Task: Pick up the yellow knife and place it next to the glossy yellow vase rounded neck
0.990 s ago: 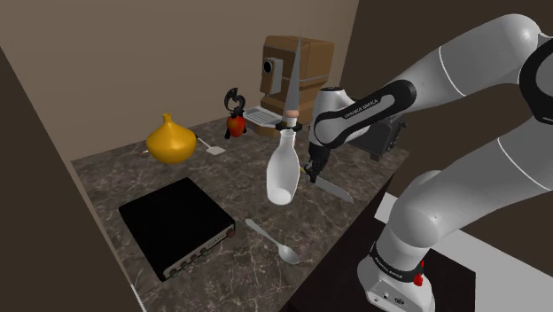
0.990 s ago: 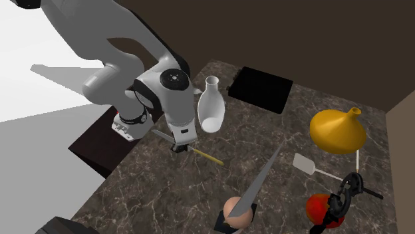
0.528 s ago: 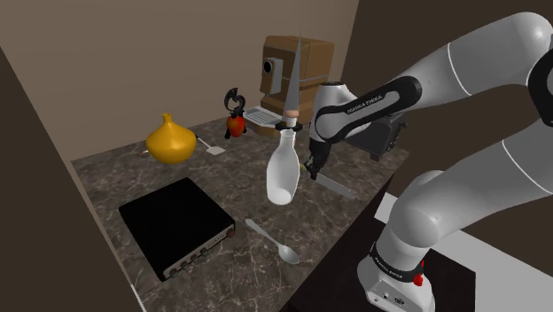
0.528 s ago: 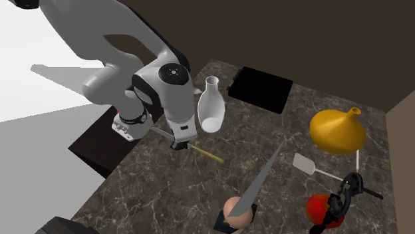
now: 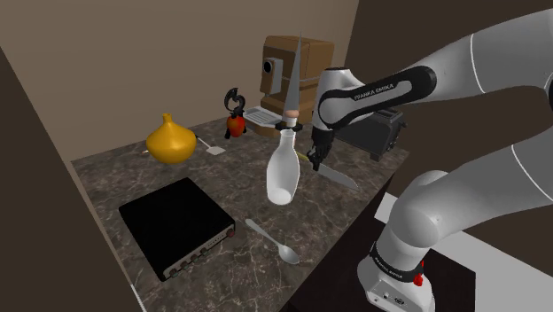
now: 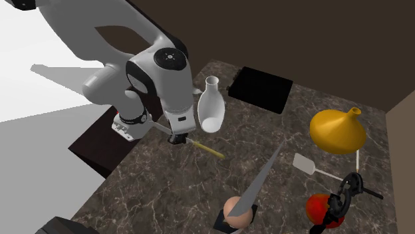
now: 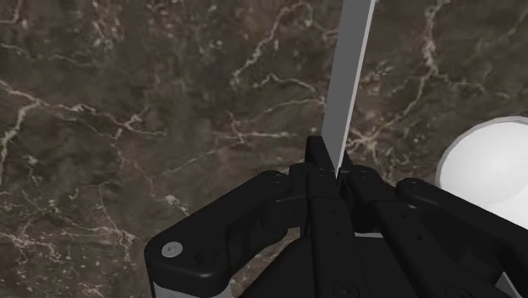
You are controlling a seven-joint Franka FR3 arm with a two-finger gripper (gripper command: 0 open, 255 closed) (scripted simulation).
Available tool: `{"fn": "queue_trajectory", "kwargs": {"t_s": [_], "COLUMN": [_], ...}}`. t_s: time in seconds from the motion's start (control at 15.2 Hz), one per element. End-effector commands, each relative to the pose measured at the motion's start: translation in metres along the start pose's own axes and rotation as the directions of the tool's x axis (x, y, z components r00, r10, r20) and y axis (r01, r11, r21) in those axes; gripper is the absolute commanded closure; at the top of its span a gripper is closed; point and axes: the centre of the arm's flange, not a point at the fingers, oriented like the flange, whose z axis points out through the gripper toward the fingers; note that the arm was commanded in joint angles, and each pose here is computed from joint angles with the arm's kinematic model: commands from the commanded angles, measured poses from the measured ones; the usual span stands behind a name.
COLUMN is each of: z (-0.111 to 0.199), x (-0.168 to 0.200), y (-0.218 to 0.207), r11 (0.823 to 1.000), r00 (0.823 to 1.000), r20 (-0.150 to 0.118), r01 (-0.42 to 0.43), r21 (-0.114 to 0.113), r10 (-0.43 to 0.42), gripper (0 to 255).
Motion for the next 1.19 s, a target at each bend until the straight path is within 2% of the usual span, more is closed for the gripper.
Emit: {"fn": "queue_trajectory", "kwargs": {"t_s": [0.0, 1.12], "z": [-0.011, -0.101], "x": [0.000, -0.001], "y": [-0.001, -0.001], "r11": [1.000, 1.000], "r00": [1.000, 1.000], "r20": [0.001, 0.001], "r01": [0.000, 0.000], "r21": [0.000, 0.000], "r10": [0.000, 0.000], "gripper": [255, 255]}}
